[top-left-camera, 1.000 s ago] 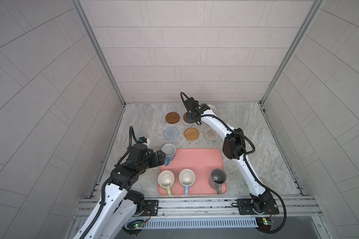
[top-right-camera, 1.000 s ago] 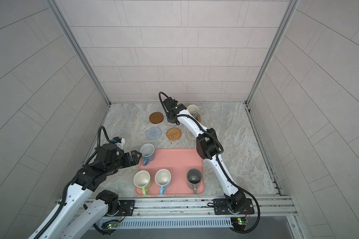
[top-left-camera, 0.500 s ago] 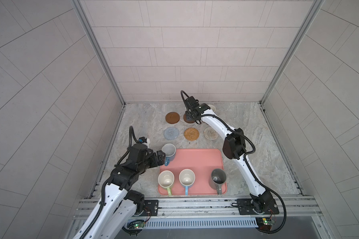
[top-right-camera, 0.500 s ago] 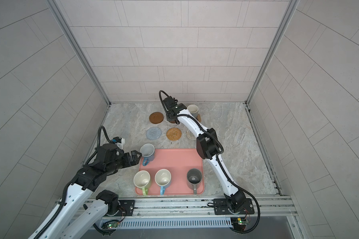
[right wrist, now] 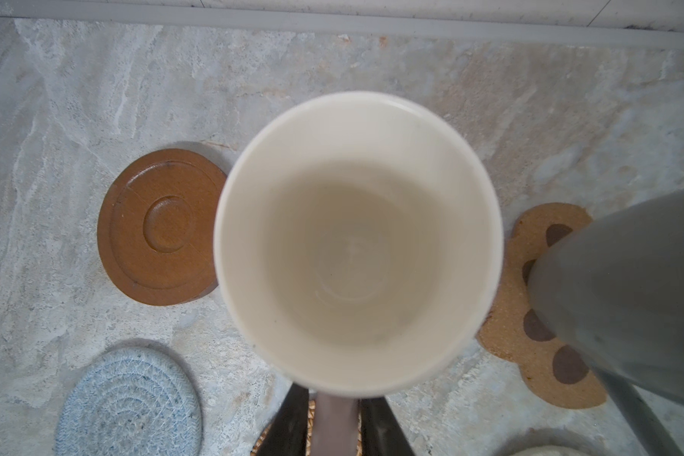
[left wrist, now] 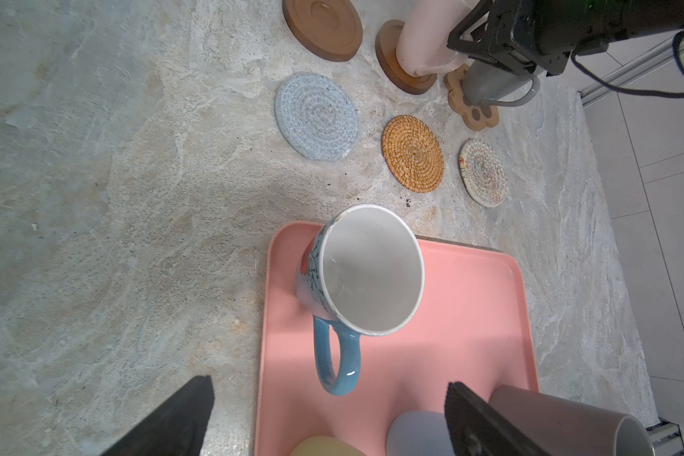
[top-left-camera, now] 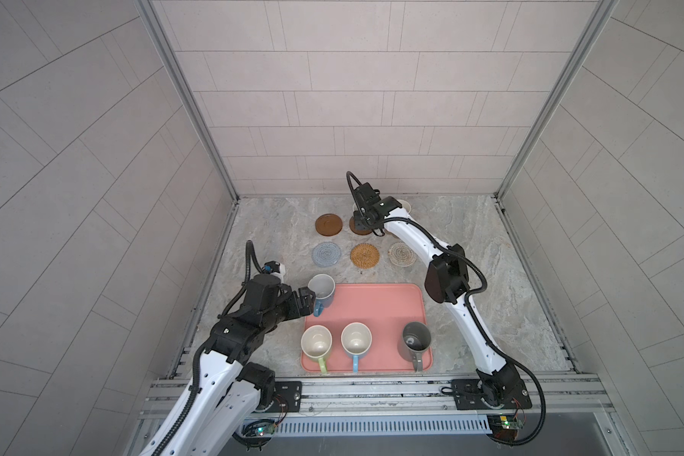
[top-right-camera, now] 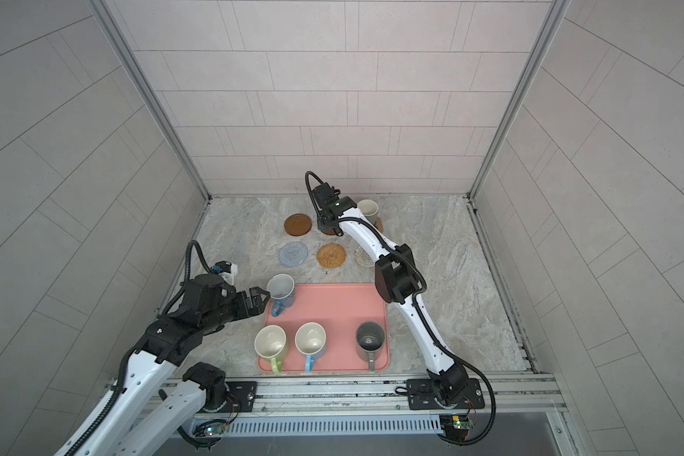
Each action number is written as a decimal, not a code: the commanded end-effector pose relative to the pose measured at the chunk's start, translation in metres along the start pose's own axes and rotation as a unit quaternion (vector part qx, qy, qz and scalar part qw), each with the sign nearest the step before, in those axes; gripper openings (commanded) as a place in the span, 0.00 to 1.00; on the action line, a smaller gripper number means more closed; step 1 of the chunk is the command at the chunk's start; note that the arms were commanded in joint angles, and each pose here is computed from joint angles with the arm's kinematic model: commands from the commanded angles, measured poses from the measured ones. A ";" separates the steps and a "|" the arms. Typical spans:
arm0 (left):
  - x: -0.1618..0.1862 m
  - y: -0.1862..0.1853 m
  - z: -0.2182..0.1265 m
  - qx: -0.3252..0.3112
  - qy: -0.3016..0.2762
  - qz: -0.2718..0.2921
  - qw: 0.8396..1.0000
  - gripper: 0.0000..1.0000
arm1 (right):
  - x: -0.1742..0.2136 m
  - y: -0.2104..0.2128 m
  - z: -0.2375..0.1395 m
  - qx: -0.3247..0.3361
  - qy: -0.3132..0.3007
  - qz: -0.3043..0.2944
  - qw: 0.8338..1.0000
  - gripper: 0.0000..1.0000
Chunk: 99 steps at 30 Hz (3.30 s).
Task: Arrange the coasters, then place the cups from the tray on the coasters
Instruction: 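Lower the white mug onto the brown wooden coaster beside the cork paw coaster, then open right gripper and raise it off the white mug, then raise right gripper from the coasters while left gripper lowers onto blue floral mug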
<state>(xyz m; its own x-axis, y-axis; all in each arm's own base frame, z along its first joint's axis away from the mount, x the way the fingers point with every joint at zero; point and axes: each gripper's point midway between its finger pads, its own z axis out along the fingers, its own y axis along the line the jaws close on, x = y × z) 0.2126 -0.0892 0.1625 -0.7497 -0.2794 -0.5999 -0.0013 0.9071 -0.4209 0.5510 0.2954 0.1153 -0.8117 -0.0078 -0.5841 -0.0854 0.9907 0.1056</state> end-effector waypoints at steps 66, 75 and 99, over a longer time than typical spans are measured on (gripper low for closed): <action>-0.004 -0.010 -0.006 0.018 -0.002 -0.002 1.000 0.96 | -0.013 0.001 -0.023 -0.102 0.014 0.069 0.992 0.46; -0.004 -0.010 -0.007 0.020 -0.003 -0.003 1.000 0.96 | -0.011 0.014 -0.014 -0.127 0.019 0.091 0.987 0.44; -0.002 -0.010 -0.008 0.023 -0.003 -0.005 1.000 0.96 | -0.006 0.015 -0.016 -0.105 0.022 0.085 0.991 0.43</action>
<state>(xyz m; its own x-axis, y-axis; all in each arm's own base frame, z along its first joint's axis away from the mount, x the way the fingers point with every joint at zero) 0.2107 -0.0936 0.1726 -0.7457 -0.2877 -0.6010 0.0179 0.8930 -0.4497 0.5456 0.3087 0.1275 -0.8539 0.1502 -0.4983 -0.0620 0.9213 0.3839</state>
